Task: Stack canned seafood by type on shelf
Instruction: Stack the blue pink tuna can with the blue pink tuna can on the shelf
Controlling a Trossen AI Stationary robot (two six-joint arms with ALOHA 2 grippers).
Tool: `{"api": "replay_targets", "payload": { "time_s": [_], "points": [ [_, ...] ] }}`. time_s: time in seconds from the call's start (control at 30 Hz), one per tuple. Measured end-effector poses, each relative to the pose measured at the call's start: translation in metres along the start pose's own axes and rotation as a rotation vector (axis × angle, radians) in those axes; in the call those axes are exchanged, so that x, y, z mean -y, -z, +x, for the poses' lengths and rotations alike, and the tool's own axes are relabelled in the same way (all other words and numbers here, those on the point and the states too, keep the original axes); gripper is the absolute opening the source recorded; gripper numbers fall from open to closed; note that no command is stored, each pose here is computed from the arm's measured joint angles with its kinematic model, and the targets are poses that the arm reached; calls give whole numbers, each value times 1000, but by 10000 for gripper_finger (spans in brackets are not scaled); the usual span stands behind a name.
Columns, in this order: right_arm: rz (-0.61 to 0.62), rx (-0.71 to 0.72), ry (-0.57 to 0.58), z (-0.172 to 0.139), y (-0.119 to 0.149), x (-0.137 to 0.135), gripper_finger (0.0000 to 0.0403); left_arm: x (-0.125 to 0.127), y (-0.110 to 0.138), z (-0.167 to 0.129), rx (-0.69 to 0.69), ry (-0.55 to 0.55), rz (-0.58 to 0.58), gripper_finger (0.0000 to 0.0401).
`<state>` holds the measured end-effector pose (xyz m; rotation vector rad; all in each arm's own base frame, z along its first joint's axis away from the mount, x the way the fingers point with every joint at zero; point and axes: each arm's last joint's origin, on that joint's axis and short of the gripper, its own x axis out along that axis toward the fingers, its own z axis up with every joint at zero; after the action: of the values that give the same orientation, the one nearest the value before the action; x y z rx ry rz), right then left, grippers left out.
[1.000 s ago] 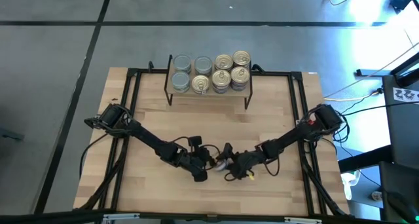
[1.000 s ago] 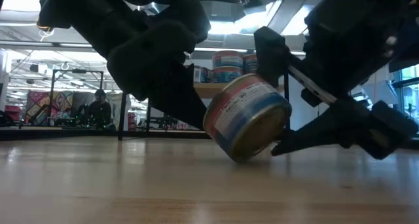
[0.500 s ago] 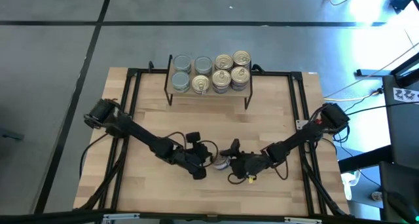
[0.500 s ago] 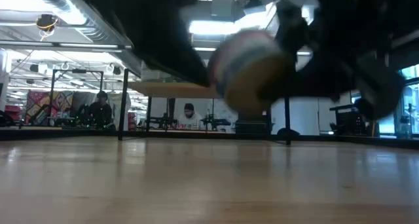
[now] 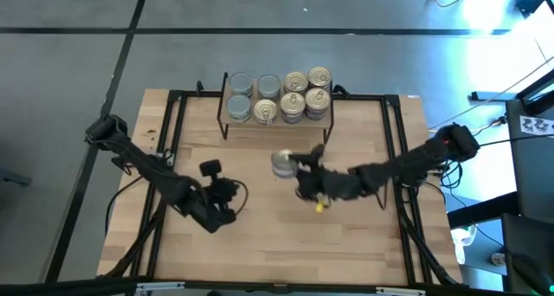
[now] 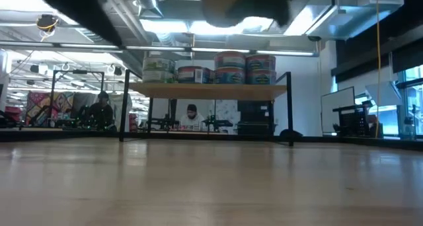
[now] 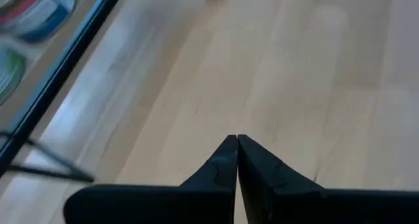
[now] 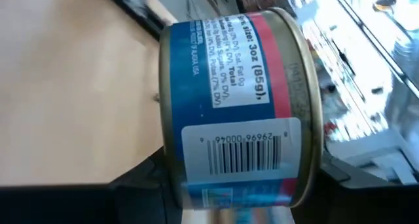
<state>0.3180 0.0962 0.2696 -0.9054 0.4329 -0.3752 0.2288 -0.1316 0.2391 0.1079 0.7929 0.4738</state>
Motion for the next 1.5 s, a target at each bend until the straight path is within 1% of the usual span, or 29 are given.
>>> {"api": "replay_targets", "payload": {
  "time_s": [0.1,0.2,0.3,0.37,0.43,0.57,0.67,0.77,0.93,1.17,1.2,1.23,1.4,1.5],
  "points": [
    [13,-64,42,23,-5,31,192,-5,8,-10,-17,-24,5,8],
    [7,-129,51,49,-4,54,192,-4,14,-17,-26,-29,27,8],
    [4,-175,44,76,1,68,192,-1,24,-19,-32,-2,29,6],
    [5,-202,55,94,4,76,192,-3,37,-18,-62,33,38,3],
    [-5,-231,72,112,7,81,192,-7,48,-17,-52,67,9,3],
    [-14,-301,100,144,14,86,192,-21,67,-13,-8,123,-54,2],
    [-48,-378,138,162,20,86,192,-32,76,-12,33,163,-91,3],
    [-81,-437,164,176,25,83,192,-41,83,-10,62,180,-90,4],
    [-108,-494,172,187,34,74,192,-48,86,-10,105,205,-82,2],
    [-127,-534,184,193,39,65,192,-48,85,-12,120,211,-40,5],
    [-136,-550,189,193,40,64,198,-48,85,-12,120,211,-40,4],
    [-141,-555,185,193,40,64,211,-48,85,-12,120,211,-36,2],
    [-105,-552,201,193,40,64,316,-48,85,-11,121,210,-22,4],
    [-110,-555,202,192,39,64,353,-48,85,-11,121,210,-22,7]
  ]
}}
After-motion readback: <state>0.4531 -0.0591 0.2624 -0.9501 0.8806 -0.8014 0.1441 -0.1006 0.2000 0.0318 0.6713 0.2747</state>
